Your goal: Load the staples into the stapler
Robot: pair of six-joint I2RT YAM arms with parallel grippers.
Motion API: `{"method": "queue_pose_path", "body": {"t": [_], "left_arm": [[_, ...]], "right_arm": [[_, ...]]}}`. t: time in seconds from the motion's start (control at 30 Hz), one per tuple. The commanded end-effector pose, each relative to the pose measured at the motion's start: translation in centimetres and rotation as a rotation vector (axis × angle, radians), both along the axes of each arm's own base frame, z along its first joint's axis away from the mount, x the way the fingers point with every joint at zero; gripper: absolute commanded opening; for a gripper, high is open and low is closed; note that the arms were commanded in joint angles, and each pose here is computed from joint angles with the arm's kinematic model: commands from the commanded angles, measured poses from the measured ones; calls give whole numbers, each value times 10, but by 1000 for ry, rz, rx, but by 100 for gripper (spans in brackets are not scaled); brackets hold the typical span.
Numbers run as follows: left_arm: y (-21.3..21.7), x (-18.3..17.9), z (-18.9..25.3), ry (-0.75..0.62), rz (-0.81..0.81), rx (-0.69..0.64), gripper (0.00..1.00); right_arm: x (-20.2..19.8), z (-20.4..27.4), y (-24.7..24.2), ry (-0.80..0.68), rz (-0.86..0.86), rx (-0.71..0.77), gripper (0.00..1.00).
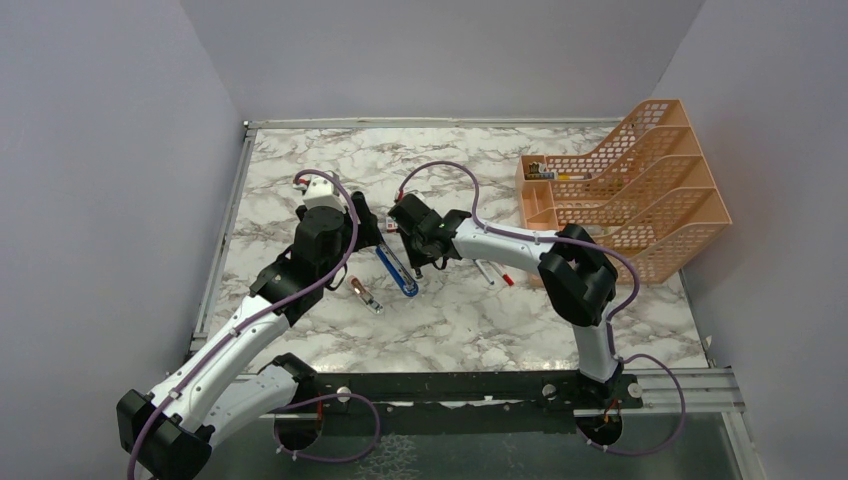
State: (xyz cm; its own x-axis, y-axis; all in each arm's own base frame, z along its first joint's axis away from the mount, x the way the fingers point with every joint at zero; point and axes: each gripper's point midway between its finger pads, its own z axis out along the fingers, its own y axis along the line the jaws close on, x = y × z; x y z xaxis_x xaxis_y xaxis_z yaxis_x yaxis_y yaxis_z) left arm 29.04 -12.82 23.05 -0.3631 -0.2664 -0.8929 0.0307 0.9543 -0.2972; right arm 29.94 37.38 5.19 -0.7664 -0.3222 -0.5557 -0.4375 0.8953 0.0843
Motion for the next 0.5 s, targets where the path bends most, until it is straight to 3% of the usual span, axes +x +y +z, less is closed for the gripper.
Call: {"method": "queue_pose_path", "body": {"t": [0.0, 0.47], "left_arm": [[7, -1, -1, -4, 28, 4, 80], [7, -1, -1, -4, 29, 5, 80]], "right_arm": [[0, 2, 11, 10, 3, 35, 20], [-3, -9, 8, 38, -12, 12, 21]]}}
